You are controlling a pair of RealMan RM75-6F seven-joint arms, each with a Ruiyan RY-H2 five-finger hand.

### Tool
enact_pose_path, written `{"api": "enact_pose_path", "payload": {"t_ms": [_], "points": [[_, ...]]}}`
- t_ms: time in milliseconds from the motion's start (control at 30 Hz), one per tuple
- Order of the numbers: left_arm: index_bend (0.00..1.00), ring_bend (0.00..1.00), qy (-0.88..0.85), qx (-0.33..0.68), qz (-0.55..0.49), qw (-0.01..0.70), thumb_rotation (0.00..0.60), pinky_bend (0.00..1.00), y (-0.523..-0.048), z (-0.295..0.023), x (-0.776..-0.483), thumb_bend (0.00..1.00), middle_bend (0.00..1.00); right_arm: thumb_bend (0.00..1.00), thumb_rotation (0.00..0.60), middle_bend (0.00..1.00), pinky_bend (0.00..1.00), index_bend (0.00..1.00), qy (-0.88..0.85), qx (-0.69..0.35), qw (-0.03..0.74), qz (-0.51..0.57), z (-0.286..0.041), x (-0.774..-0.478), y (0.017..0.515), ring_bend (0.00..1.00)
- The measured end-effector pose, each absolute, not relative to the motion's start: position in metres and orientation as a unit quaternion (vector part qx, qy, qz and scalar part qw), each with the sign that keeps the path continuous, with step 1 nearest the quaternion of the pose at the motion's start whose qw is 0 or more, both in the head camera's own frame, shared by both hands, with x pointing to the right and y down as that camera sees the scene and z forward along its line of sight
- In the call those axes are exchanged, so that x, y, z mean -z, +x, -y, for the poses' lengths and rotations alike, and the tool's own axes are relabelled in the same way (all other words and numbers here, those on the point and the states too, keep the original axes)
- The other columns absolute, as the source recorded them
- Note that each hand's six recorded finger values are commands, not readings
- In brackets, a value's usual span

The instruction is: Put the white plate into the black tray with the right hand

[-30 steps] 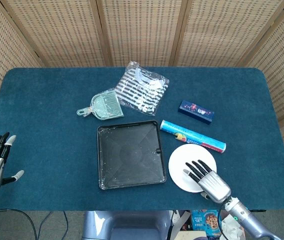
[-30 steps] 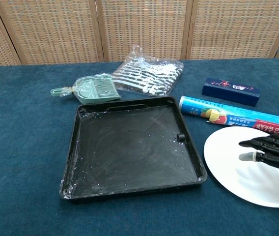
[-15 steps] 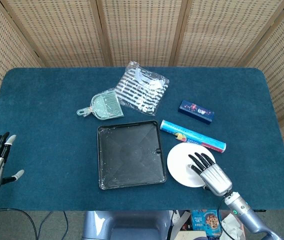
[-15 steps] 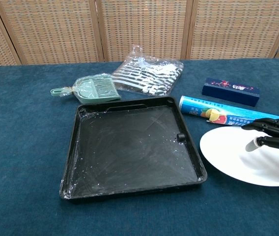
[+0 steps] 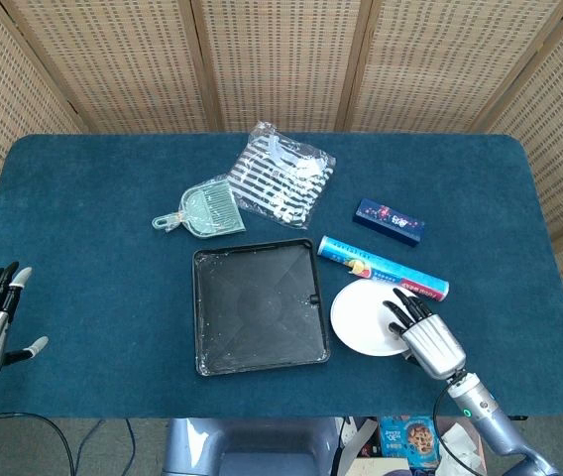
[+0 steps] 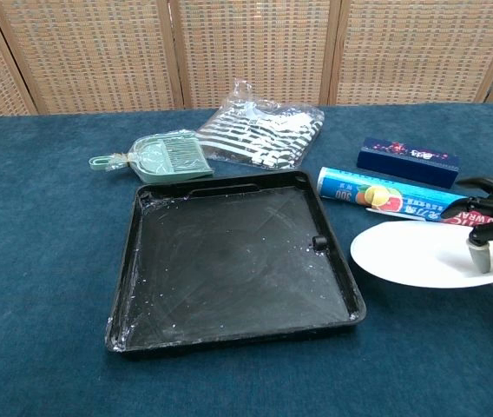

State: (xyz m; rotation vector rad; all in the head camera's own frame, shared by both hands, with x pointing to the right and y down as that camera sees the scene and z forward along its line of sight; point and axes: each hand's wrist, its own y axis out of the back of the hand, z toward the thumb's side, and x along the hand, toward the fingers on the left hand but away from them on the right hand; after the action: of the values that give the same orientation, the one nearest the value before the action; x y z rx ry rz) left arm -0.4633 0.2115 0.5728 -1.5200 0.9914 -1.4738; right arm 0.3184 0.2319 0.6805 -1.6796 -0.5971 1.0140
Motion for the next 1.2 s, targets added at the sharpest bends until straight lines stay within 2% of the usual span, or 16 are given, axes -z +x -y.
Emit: {"api": "enact_pose_path", "payload": {"t_ms": [167,567,867,1200], "points": [[0.0,0.0,-0.599,0.579,-0.392,0.39,0.6,0.0,-0.463,-0.211,-0.572,0.0,0.0,0.52,0.6,0.21,0.23,0.62,-0.695,-0.407,0.529,0.268,-0.228,-0.668,0.32,0.03],[0.0,0.0,-0.601,0.578,-0.395,0.387,0.6,0.0,-0.466,-0.211,-0.57,0.0,0.0,0.52,0.6,0.21,0.23,0.63,-0.67,-0.349,0.584,0.297,-0.207,-0.614,0.32,0.03],[0.0,0.0,-0.599,0.583,-0.395,0.381,0.6,0.0,-0.468,-0.208,-0.574,0.0,0.0,0.52,0.6,0.21,0.24,0.63,-0.674,-0.294,0.621,0.272,-0.168,-0.59,0.269,0.03],[0.0,0.0,-0.595,0.596,-0.391,0.372,0.6,0.0,-0.473,-0.203,-0.583,0.0,0.0,0.52,0.6,0.22,0.28,0.63,-0.693,-0.237,0.644,0.221,-0.116,-0.585,0.172,0.03]]}}
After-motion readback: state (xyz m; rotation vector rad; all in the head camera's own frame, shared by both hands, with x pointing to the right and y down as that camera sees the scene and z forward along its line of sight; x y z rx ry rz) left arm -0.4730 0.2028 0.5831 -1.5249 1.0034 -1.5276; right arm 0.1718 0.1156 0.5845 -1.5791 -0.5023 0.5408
